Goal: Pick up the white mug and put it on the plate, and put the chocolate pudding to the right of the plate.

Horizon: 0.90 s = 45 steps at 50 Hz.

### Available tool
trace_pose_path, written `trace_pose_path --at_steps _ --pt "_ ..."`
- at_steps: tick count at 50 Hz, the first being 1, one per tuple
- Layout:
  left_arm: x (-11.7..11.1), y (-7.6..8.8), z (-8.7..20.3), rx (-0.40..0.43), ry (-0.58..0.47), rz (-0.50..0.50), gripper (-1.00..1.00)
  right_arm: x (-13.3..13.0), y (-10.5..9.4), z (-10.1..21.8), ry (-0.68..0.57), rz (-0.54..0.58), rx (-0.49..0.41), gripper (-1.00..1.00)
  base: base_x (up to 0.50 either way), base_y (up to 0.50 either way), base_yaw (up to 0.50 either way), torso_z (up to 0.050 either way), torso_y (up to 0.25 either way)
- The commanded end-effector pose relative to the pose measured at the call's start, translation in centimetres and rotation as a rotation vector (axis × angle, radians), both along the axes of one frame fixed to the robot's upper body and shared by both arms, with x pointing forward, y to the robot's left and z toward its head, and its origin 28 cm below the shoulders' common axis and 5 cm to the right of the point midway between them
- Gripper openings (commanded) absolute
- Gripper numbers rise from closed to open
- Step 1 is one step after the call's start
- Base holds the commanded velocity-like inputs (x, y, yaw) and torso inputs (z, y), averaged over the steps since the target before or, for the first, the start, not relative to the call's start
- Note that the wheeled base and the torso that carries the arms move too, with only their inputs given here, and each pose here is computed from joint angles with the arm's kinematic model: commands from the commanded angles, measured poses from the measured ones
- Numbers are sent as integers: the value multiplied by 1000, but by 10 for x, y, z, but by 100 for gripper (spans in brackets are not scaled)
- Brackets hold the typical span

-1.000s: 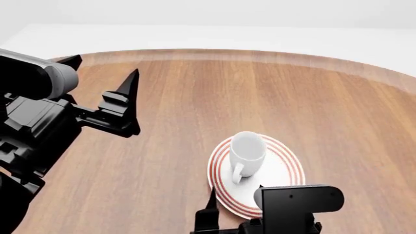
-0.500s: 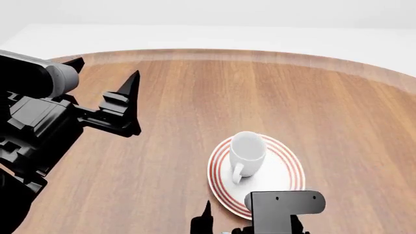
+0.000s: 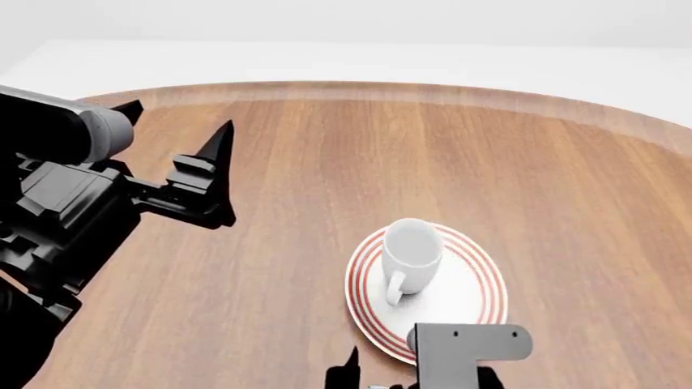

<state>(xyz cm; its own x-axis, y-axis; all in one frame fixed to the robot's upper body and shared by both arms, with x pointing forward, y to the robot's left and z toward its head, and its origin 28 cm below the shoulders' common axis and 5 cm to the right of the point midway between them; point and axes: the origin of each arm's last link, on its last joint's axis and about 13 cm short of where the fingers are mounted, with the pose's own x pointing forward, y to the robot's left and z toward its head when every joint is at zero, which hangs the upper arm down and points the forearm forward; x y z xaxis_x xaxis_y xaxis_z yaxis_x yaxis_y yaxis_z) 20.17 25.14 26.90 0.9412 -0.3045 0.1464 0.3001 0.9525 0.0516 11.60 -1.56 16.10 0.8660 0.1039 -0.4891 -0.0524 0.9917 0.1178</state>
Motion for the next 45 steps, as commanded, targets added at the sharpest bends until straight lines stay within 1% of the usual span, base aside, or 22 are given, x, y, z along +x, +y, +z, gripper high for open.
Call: trace_pose_path --at_steps 1,24,39,45 --pt "3 -3 4 -18 -38 -31 100 3 1 -6 23 -23 8 100 0 0 0 0 0" --pt "4 -4 2 -29 -27 -38 100 -3 3 -20 78 1 -14 100 0 0 0 0 0" --pt "7 -3 0 -43 -7 -36 100 3 1 -23 101 -21 -4 100 0 0 0 0 0" --pt "8 -3 -1 -49 3 -34 100 2 2 -25 114 -21 -6 100 0 0 0 0 0"
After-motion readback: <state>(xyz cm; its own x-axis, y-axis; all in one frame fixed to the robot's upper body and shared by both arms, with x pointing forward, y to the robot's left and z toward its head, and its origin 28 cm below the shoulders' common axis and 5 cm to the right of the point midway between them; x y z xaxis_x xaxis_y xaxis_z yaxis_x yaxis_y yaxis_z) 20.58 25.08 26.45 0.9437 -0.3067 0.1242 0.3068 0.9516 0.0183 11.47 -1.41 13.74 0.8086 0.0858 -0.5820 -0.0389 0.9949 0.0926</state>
